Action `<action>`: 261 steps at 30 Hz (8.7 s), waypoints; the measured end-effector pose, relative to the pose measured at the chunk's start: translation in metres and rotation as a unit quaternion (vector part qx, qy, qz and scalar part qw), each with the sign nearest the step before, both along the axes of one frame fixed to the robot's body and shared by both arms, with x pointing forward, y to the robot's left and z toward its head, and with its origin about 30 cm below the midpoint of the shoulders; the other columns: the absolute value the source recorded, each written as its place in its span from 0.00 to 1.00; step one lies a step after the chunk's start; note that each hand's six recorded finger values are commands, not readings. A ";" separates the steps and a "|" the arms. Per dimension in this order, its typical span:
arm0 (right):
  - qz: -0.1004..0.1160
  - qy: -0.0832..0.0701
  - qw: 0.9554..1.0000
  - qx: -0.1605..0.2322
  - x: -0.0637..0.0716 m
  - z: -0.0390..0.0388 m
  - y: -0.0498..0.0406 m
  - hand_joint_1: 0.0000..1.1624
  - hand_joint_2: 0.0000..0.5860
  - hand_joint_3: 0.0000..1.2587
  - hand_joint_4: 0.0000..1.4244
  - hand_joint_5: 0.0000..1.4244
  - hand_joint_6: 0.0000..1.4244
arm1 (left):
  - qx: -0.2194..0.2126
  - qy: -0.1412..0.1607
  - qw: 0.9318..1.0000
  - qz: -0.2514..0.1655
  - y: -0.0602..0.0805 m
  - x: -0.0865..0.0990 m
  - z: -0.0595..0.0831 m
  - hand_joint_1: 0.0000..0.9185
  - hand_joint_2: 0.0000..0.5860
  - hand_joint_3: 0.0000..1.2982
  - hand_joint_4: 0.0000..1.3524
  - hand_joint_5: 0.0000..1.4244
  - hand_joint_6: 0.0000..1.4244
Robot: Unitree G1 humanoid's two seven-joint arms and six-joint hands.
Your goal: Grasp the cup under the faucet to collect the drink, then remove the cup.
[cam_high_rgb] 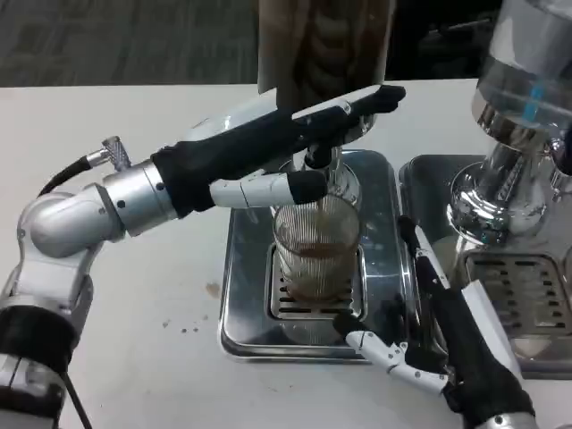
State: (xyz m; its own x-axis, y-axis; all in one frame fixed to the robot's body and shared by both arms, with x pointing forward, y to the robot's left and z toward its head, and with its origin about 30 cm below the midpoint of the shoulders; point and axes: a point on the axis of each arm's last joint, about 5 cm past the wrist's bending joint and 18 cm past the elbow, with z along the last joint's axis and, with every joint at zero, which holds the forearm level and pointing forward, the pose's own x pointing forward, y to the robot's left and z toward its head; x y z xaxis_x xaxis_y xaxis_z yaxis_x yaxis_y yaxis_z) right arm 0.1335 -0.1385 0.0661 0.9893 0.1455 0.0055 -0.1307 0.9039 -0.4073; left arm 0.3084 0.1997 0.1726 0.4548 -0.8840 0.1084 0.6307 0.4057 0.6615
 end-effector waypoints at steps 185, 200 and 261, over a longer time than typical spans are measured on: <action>0.043 0.000 0.999 0.016 0.062 -0.0059 0.0138 0.55 0.35 0.00 0.00 0.00 0.00 | -0.135 0.127 0.966 0.181 0.084 -0.091 -0.044 0.00 0.15 0.10 0.02 0.01 0.00; 0.045 0.001 0.998 0.053 0.072 -0.0144 0.0172 0.54 0.34 0.00 0.00 0.00 0.00 | -0.119 0.139 0.965 0.188 0.086 -0.093 -0.048 0.00 0.17 0.11 0.02 0.02 0.00; 0.044 -0.027 0.998 0.025 0.084 -0.0179 0.0291 0.67 0.31 0.22 0.20 0.24 0.28 | -0.116 0.183 0.951 0.221 0.096 -0.095 -0.059 0.00 0.21 0.16 0.07 0.06 0.04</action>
